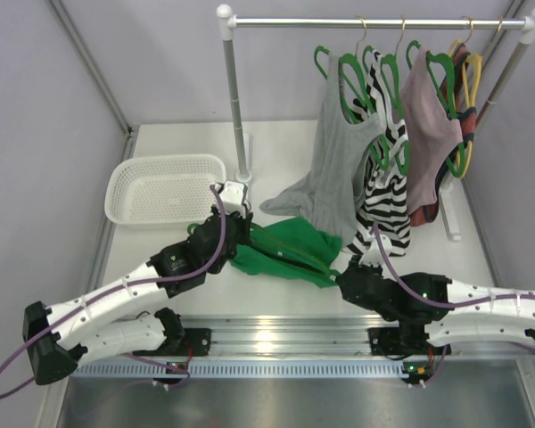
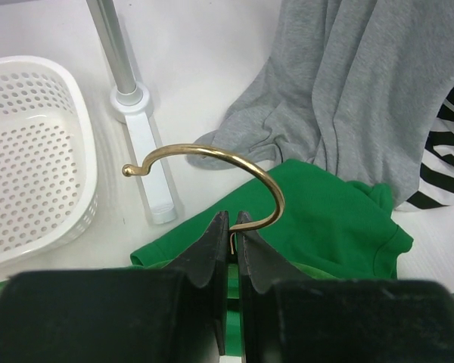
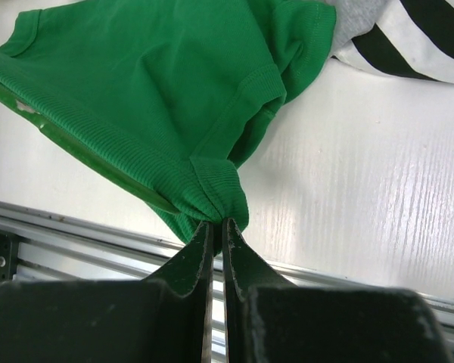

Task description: Place the tank top on the hanger

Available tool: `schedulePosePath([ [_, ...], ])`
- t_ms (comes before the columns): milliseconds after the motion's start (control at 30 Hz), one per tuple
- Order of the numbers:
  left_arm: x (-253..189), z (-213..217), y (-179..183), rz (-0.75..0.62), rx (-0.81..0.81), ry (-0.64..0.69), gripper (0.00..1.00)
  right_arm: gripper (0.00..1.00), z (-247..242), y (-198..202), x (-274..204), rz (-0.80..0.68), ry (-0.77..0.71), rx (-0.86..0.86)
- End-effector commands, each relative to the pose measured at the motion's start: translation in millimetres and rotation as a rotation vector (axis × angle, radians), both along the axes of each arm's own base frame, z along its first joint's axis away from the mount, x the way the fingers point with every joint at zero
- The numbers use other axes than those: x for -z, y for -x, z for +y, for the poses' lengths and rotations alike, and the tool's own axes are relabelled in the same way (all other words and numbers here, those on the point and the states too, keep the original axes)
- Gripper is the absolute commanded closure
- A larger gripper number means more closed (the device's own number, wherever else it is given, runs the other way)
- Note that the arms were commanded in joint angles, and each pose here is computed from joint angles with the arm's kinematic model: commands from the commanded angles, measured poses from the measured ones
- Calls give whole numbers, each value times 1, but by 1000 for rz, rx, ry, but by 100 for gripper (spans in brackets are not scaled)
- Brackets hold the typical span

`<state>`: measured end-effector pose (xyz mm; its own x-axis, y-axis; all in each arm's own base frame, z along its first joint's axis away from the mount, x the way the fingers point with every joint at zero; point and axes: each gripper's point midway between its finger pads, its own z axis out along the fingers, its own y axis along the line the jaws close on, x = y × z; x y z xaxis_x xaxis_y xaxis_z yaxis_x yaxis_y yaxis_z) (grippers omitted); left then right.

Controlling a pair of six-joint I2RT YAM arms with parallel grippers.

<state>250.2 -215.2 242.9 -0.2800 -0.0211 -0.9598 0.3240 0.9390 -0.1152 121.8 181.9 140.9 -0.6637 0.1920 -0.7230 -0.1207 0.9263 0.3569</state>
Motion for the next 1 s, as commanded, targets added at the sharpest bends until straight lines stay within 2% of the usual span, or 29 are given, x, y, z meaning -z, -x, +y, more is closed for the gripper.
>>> schedulePosePath([
  [0, -23, 12, -10, -53, -82, -3, 100, 100, -9, -1, -5, -4, 26, 2],
  [233, -19, 13, -13, -40, -107, -16, 100, 100, -12, 1, 1, 6, 22, -6],
  [600, -27, 1, -16, -38, -86, 37, 100, 100, -13, 4, 2, 14, 54, -33],
  [767, -20, -18, -6, -10, 32, 73, 100, 100, -5, -3, -22, -24, 48, -44],
  [967, -4, -18, 3, 33, 36, 136, 100, 100, 27, -18, -46, -33, 31, -94],
])
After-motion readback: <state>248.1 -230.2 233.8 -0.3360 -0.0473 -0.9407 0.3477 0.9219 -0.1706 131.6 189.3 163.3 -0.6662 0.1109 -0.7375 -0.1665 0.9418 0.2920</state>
